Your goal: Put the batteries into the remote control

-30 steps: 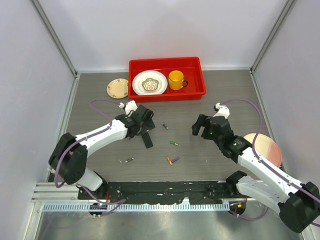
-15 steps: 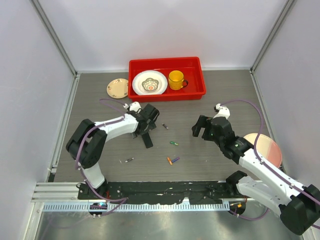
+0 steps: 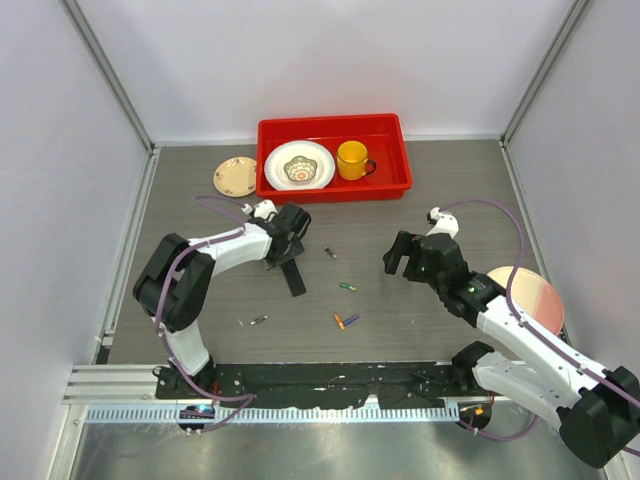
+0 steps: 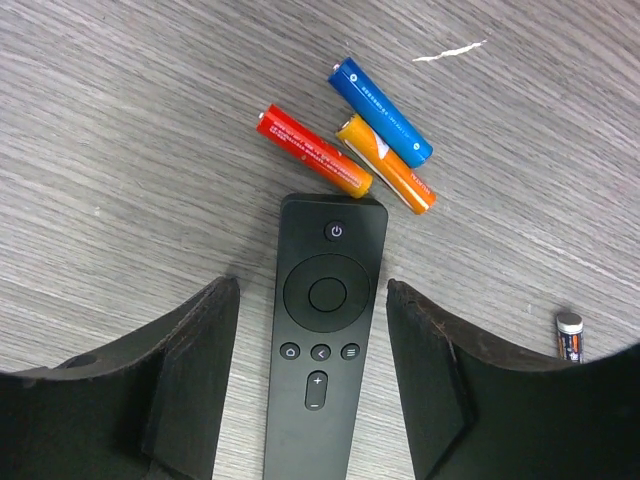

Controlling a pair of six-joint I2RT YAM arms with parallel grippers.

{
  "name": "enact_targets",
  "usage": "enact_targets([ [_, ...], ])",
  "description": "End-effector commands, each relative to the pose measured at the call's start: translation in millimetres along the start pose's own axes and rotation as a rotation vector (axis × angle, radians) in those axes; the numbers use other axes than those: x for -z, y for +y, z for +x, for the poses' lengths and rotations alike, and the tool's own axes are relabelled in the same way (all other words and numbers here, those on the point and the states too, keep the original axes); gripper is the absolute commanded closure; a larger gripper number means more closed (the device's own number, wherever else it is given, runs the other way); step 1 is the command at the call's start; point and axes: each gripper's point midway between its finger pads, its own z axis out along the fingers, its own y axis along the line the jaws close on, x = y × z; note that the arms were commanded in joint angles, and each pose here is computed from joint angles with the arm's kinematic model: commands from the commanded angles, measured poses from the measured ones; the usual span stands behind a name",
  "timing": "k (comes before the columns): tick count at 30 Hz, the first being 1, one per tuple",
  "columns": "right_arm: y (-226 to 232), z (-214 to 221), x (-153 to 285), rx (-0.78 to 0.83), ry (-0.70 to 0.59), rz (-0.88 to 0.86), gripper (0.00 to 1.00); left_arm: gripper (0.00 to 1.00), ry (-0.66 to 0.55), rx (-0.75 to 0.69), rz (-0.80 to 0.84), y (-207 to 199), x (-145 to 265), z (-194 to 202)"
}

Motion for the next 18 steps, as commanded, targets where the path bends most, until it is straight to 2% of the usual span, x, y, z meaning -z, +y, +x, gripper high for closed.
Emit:
enact_targets([
  [1,10,-15,3,-0.019,-0.04,-0.026,0.06,0.37,0.02,-0.014,0.009,-1,-10,8],
  [4,9,-14,3,-0.023,-0.037,-0.024,0.06,0.37,0.038,-0.028,0.009,1,-11,13],
  [9,8,-12,3,-0.026,-0.033,-0.021,0.06,0.27,0.062,-0.052,0.006,5,-12,20],
  [18,7,-11,6,-0.036,-0.042,-0.026,0.06,0.35,0.09,-0.1,-0.058,21,-14,29],
])
